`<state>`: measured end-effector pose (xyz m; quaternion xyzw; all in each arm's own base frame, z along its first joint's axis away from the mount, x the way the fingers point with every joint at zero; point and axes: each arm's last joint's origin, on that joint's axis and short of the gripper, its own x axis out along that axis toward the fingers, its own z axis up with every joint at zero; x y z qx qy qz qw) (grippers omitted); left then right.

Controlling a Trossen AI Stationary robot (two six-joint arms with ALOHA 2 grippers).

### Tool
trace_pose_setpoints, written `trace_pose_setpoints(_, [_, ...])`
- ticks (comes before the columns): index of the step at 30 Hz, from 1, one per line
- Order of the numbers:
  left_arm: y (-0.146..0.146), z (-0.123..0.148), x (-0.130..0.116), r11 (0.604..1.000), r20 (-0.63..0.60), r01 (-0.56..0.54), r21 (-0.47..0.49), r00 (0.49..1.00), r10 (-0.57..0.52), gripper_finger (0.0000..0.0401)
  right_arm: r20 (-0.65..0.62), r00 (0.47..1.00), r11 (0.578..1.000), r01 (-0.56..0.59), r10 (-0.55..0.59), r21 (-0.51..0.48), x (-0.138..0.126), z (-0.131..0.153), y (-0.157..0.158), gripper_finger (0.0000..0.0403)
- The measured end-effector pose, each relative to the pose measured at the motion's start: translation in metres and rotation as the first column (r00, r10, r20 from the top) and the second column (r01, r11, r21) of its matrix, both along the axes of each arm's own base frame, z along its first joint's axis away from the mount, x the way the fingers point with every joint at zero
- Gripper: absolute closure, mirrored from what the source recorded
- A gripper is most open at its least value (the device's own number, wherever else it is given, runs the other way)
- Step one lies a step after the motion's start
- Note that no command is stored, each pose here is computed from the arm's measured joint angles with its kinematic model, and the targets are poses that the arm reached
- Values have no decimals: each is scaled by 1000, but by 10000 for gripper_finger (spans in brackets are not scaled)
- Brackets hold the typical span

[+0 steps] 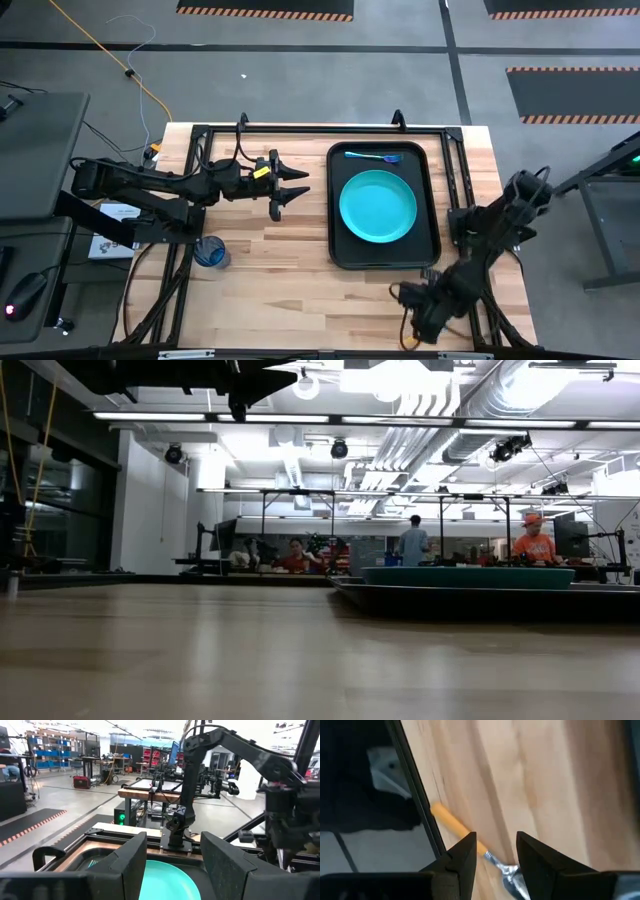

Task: Pick and place plate/cup/fork/spoon on tray
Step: Put the yellow spoon on the black serving tray to the left side of the blue plate

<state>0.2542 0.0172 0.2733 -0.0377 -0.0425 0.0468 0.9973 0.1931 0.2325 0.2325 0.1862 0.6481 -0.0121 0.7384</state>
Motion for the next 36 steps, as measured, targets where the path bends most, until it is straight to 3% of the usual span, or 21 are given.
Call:
trace_pose_setpoints(8, [0,0,0,1000,1,1,-6,1000,-1,226,-149,983,993,-115,111,-20,-8,-38,29,272])
trace_pose_setpoints(14, [0,0,0,1000,1,0,-8,1000,0,226,-241,926,955,-295,291,19,-11,-56,35,272])
trace_pose_setpoints(22, [0,0,0,1000,2,1,-16,1000,-1,227,-207,894,914,-406,398,4,-12,-59,37,272])
trace_pose_setpoints(26, [0,0,0,1000,2,1,-16,1000,-1,226,-158,899,906,-420,408,-52,-15,-59,41,272])
trace_pose_setpoints(36, [0,0,0,1000,2,1,-16,1000,-1,227,-137,891,892,-445,433,-74,-31,-62,53,272])
